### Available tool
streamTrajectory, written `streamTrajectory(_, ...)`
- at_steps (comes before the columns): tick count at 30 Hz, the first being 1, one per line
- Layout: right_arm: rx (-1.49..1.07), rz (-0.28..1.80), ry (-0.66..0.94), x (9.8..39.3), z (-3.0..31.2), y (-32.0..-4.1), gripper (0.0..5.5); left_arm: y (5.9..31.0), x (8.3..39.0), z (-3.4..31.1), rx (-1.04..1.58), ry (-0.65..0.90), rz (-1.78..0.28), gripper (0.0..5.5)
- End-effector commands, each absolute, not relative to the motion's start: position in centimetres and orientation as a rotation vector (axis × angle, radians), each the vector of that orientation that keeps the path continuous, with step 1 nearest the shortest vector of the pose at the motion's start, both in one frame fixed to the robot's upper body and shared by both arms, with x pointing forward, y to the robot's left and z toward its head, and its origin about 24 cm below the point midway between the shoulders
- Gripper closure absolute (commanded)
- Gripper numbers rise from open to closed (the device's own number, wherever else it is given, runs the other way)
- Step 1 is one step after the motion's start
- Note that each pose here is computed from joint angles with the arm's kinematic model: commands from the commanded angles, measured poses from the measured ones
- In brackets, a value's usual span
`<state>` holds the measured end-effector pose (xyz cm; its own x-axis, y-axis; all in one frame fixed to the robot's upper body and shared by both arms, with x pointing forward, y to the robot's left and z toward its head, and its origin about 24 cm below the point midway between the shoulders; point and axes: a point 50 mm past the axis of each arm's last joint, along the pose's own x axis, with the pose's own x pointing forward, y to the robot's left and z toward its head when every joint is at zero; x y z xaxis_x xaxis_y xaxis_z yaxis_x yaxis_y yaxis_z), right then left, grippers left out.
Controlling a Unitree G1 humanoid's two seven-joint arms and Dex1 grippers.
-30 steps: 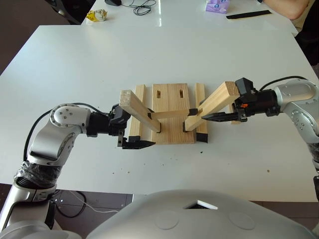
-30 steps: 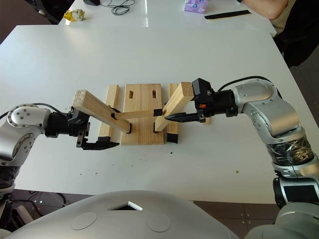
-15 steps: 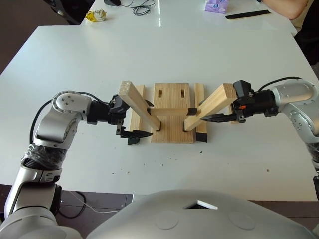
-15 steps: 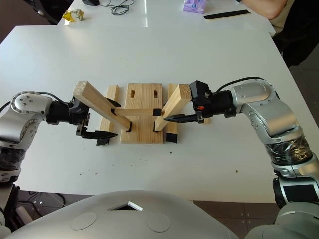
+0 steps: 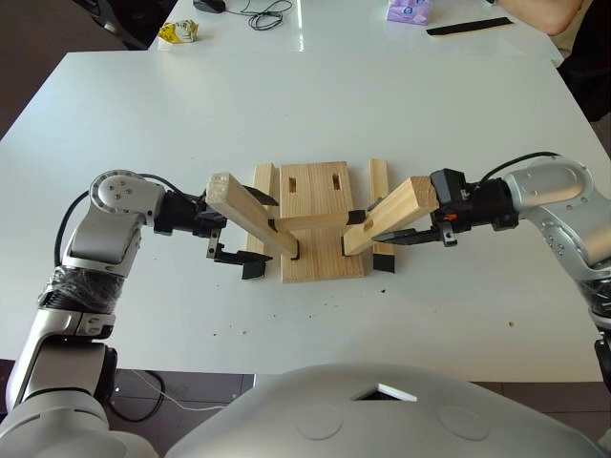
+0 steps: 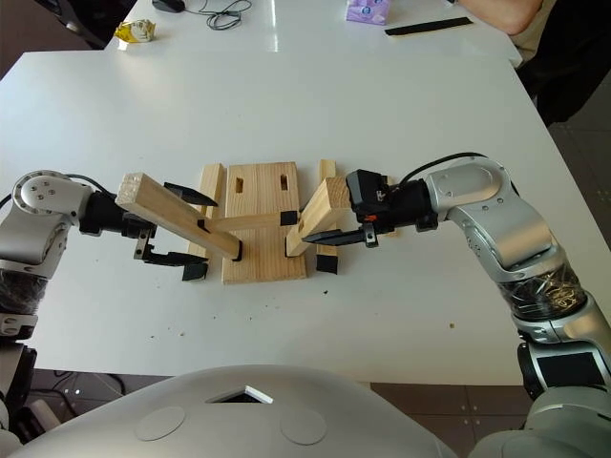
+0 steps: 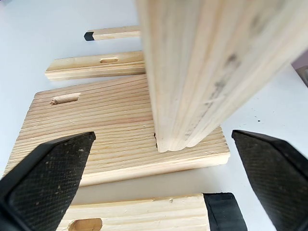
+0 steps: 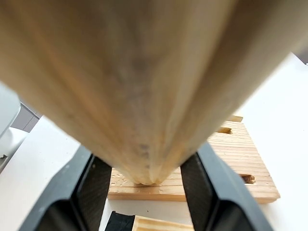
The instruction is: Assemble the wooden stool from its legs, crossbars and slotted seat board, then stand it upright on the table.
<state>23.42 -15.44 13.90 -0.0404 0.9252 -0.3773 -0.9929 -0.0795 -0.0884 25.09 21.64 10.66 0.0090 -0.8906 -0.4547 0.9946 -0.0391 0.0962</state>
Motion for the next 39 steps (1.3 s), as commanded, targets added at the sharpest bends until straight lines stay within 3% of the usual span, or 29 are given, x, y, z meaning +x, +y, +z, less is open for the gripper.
streamTrajectory(1,-0.384,1.627,0.483,22.0,9.7,-15.9,3.48,21.8,25.7,11.5,0.487,0.27,-1.539,0.24)
streamTrajectory(4,-0.393,1.631,0.475,22.2,9.8,-15.8,3.48,22.2,28.9,11.7,0.513,0.257,-1.393,0.24)
streamTrajectory(10,-0.396,1.634,0.473,22.3,9.9,-15.7,3.48,22.4,31.6,12.1,0.564,0.219,-1.309,0.24)
streamTrajectory(15,-0.4,1.638,0.469,22.4,9.9,-15.6,3.48,20.0,33.0,12.8,0.509,0.162,-1.337,0.24)
streamTrajectory(22,-0.397,1.642,0.458,23.1,10.1,-15.1,3.48,15.7,32.9,13.3,0.491,0.117,-1.507,0.24)
streamTrajectory(39,-0.367,1.584,0.458,24.5,9.6,-15.0,3.48,14.6,30.2,12.7,0.485,0.163,-1.683,0.24)
